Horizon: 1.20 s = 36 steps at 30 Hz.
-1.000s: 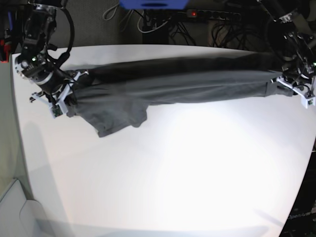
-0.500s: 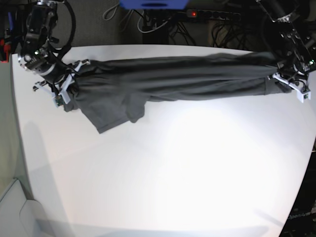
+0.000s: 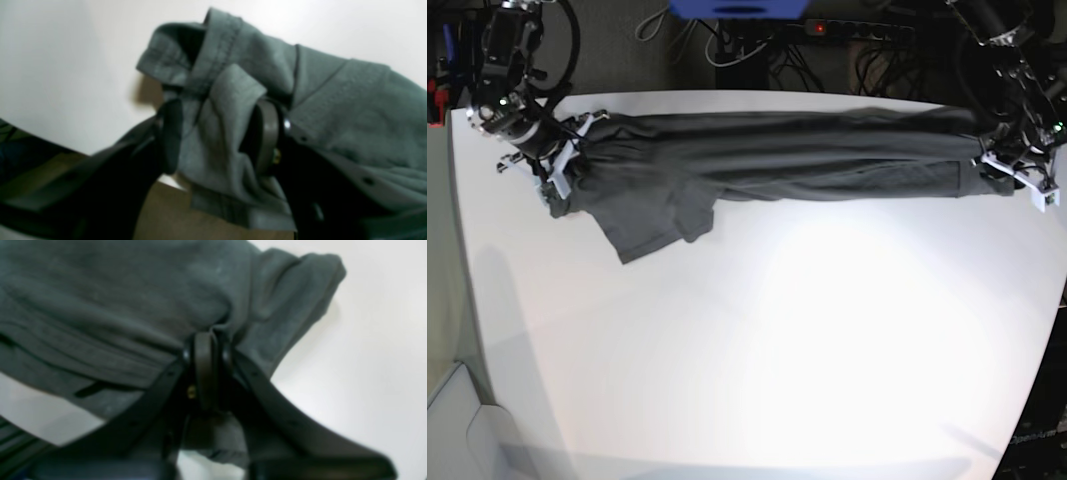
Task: Layout the t-shirt on the table in an organized manner, then fold the t-shirt properly
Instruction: 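Lay the folded hem down with both grippers, dragging toward the collar, then regrasp the strip end with the right gripper and pull it straight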
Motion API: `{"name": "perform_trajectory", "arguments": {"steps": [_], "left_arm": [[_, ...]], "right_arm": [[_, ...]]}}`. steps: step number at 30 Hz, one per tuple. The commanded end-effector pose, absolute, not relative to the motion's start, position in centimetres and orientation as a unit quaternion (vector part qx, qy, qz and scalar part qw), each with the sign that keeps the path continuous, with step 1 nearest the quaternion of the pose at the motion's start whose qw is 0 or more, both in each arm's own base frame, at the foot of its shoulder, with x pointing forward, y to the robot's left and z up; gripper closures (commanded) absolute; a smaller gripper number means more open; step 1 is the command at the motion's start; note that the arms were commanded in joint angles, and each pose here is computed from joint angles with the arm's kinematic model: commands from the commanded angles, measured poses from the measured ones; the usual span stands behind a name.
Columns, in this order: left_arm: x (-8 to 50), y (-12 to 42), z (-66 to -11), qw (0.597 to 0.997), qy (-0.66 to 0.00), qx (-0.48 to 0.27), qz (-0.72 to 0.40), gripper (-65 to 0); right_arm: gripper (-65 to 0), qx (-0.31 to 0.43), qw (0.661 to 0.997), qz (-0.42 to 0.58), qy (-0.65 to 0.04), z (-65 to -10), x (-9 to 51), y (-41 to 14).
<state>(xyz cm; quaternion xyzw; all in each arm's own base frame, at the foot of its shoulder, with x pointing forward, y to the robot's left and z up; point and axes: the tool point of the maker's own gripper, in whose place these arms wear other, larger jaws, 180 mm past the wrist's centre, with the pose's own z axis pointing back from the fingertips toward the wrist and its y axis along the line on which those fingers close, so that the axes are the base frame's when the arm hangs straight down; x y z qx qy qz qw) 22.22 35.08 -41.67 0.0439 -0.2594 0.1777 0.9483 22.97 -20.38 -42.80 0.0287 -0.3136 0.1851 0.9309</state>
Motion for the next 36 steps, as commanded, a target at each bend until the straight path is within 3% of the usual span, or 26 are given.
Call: {"name": "perform_trajectory", "arguments": {"steps": [1,4,7,18,27,36], "left_arm": [[23.0,35.8,-40.6,0.943,-0.278,0.051,0.175,-30.6],[23.2,35.8,-40.5,0.942,-0.281,0.05,0.176,-30.7],[22.9,35.7,-41.3,0.945,-0.27,0.044,0.181,-30.7],[22.6,35.6,-41.8,0.946,-0.263,0.041,0.184,-30.7],[22.9,35.6,-41.6,0.945,-0.268,0.039,0.185,-30.7],[22.9,35.6,-41.6,0.945,-0.267,0.04,0.184,-30.7]], "right_arm": [[-12.1,0.005,0.934,0.197,-0.299,-42.8,22.9,-21.3],[-20.3,-0.001,0.932,0.203,-0.302,-42.5,23.0,-21.3],[-24.0,-0.022,0.924,0.203,-0.322,-40.6,23.4,-22.1],[-25.4,-0.067,0.879,0.23,-0.413,-33.4,27.1,-21.3],[-43.8,-0.028,0.888,0.283,-0.361,-35.5,33.0,-16.8],[-44.4,0.023,0.913,0.261,-0.312,-39.7,36.1,-16.0]]}}
